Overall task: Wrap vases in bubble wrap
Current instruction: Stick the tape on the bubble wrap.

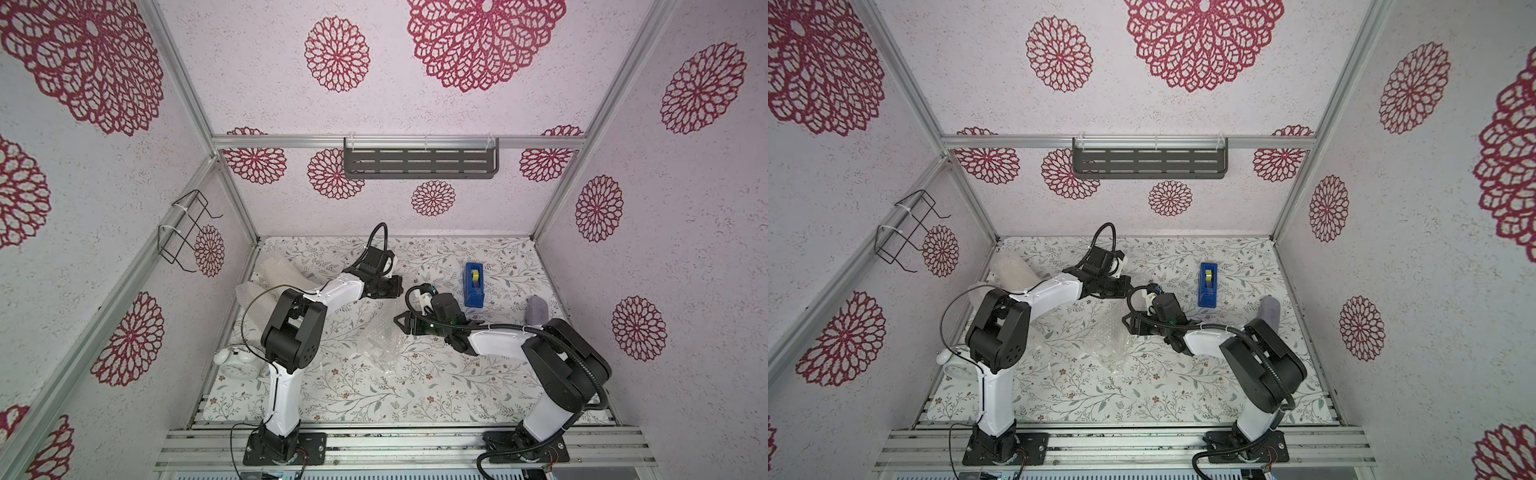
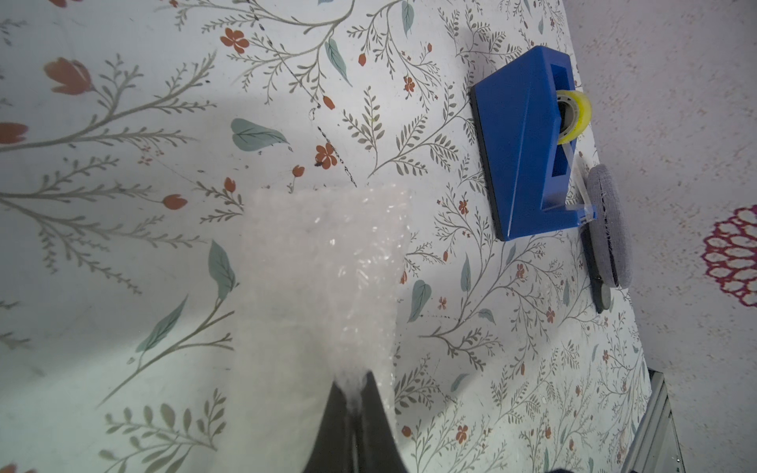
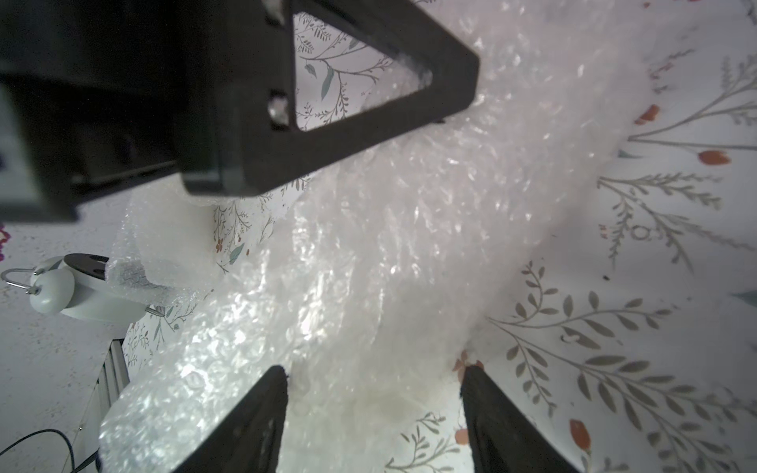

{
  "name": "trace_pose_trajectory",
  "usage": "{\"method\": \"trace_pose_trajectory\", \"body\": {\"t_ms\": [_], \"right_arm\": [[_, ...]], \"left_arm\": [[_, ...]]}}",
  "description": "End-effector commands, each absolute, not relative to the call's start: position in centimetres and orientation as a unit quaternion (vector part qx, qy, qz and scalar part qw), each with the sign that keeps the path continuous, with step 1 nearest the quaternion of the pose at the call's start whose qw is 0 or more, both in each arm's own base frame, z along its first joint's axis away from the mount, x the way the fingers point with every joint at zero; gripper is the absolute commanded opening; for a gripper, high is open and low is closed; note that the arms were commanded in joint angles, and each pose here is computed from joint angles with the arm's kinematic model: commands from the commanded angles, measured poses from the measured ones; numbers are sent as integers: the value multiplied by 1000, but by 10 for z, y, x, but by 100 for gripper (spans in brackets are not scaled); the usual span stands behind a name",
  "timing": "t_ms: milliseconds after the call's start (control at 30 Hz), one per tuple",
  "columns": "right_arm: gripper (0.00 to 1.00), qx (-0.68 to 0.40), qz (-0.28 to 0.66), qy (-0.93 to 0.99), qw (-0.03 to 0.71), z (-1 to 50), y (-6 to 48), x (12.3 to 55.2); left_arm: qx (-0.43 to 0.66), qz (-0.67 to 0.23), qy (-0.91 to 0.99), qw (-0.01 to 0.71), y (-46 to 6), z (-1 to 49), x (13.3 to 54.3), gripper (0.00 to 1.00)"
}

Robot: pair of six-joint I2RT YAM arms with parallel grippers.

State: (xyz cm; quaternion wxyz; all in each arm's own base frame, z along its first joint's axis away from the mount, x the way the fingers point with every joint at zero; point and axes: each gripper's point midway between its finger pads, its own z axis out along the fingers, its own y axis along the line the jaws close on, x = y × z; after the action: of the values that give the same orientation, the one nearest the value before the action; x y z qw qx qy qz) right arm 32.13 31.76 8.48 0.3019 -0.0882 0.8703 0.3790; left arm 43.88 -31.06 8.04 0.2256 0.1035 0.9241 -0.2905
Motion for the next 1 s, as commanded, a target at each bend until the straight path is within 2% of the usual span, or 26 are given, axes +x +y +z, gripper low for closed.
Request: {"method": "trace_pose_trajectory", "body": {"t_ms": [0,200,433,567,733,867,967], "right_arm": [[70,-103,417,847,313,102,335,324],[83,-102,464,822,314,109,344,318],[87,-78,529,786,309,120,353,313],[89,-58,510,796,320,115,343,315],[94,-48,402,844,351,102,307,318],[90,-58,366,864,340,84,299,315],[82,-67,381,857,339,83,306,316]], "left_arm": [[103,-260,948,152,-303,34,407,3],[100,-257,949,150,-302,31,407,3],[99,-255,950,151,-300,31,408,3],[98,-253,951,151,-299,30,407,3],[97,-254,950,152,-298,31,407,2],[94,-254,951,151,-299,33,408,2],[92,-255,951,151,-299,33,407,2]]}}
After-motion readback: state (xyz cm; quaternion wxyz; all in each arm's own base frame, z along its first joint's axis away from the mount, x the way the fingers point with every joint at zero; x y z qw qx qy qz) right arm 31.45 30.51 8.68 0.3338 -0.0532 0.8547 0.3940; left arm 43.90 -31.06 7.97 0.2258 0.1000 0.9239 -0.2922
